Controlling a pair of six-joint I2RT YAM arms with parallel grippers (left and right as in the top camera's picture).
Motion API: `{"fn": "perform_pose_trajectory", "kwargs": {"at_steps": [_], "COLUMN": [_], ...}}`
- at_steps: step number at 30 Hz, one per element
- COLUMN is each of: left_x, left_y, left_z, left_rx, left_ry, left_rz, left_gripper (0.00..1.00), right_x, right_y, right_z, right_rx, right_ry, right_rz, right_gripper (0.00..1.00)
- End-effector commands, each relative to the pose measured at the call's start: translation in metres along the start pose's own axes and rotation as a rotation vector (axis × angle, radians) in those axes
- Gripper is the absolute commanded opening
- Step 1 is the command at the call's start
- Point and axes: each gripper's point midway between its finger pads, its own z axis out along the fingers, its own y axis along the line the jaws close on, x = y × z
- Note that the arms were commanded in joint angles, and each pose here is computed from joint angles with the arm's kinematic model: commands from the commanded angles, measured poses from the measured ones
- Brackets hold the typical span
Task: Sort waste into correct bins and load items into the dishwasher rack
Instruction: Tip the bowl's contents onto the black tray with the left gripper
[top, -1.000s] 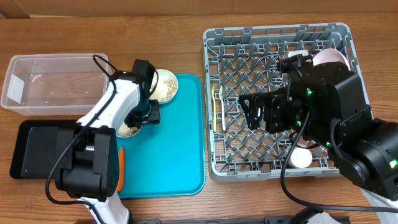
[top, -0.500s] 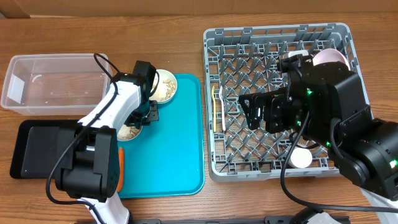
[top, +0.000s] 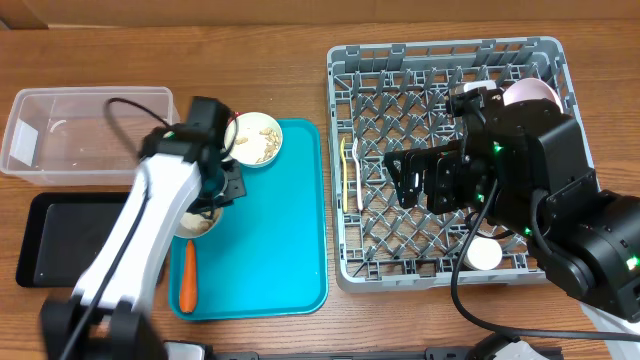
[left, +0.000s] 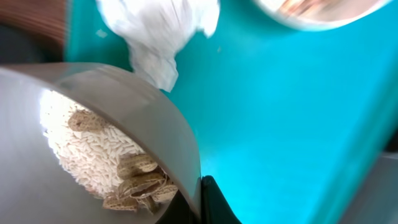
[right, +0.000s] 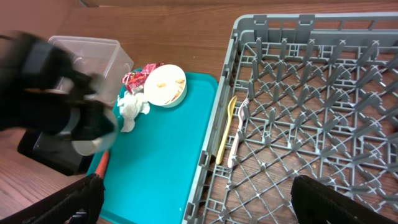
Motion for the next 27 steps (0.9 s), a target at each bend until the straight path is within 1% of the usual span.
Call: {"fn": "perform_pose_trajectory", "kwargs": {"at_steps": [1,4,7,13,16,20,27], "left_x": [-0.008,-0.012,-0.015,-0.023,-0.027,-0.026,-0.022], "left_y": [0.017,0.039,0.058,0.088,0.101,0.120,0.143], "left_z": [-0.052,-0.073,-0.081,-0.076,-0.070,-0.057,-0.054], "left_rx": [0.092,0.137,0.221,0.457,0.604,0.737,0.923], "left_ry": [-0.151,-0.216,-0.235,-0.264,-0.322,-0.395,-0.585], "left_rz": [-0.122,-0.183,-0.230,-0.284,-0.311,-0.367,-0.329], "left_gripper": [0.04,0.04,0.04,0.04,0.04,0.04,0.04], "right_x": [-0.004,-0.004,-0.004,-0.004,-0.004,-0.004,-0.004], "right_y": [0.003,0.003,0.003,0.003,0.003,0.003,0.003], "right_z": [-0.003,-0.003,-0.003,-0.003,-0.003,-0.003,-0.003], "right_rx": [-0.009,-0.009,-0.009,-0.010,-0.010,-0.010,-0.010], "right_ry": [-0.015,-0.014,-0.014,-0.014,-0.014,-0.014,-0.014], "right_rz": [-0.002,-0.002,-0.001,-0.002,-0.001,-0.001,-0.001], "right_gripper": [1.00,1.00,1.00,1.00,1.00,1.00,1.00]}}
